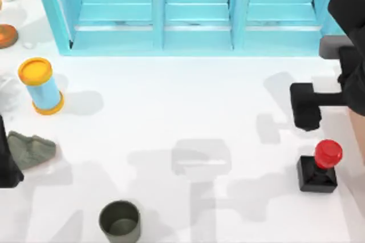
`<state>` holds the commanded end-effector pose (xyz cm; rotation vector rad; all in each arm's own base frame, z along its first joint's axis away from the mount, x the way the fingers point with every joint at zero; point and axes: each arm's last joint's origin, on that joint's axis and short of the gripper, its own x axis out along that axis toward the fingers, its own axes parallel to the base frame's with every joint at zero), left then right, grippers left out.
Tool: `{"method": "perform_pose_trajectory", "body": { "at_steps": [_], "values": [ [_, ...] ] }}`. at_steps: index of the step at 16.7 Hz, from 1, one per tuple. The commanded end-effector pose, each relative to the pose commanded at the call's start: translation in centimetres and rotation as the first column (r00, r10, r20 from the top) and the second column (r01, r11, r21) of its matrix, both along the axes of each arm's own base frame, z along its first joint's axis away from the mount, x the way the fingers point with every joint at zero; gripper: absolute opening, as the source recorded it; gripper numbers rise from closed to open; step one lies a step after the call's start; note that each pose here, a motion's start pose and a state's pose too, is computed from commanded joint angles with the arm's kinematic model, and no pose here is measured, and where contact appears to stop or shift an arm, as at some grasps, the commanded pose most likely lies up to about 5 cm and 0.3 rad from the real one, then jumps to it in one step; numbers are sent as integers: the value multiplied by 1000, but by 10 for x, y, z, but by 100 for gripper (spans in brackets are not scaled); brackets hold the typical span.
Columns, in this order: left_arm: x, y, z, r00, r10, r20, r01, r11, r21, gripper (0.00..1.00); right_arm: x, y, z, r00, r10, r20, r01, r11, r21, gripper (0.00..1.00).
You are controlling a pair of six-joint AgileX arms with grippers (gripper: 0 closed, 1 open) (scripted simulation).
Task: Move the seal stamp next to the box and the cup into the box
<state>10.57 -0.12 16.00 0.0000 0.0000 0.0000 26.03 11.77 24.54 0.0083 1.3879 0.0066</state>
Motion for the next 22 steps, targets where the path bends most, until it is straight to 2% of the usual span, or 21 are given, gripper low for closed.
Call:
{"method": "perform_pose_trajectory", "body": {
  "at_steps": [6, 14, 17, 22],
  "values": [
    [0, 0, 0, 1000, 0, 0, 0, 1000, 0, 100, -5, -3, 56, 1000, -2, 16, 2, 1000, 9, 100],
    [0, 0, 0, 1000, 0, 0, 0, 1000, 0, 100, -4, 9, 58, 1000, 2, 13, -2, 1000, 15, 100],
    [0, 0, 0, 1000, 0, 0, 0, 1000, 0, 100, -5, 53, 56, 1000, 16, -2, -16, 999, 31, 100],
    [0, 0, 0, 1000, 0, 0, 0, 1000, 0, 100, -35, 167, 33, 995, 66, -78, -64, 997, 34, 100]
  ]
}}
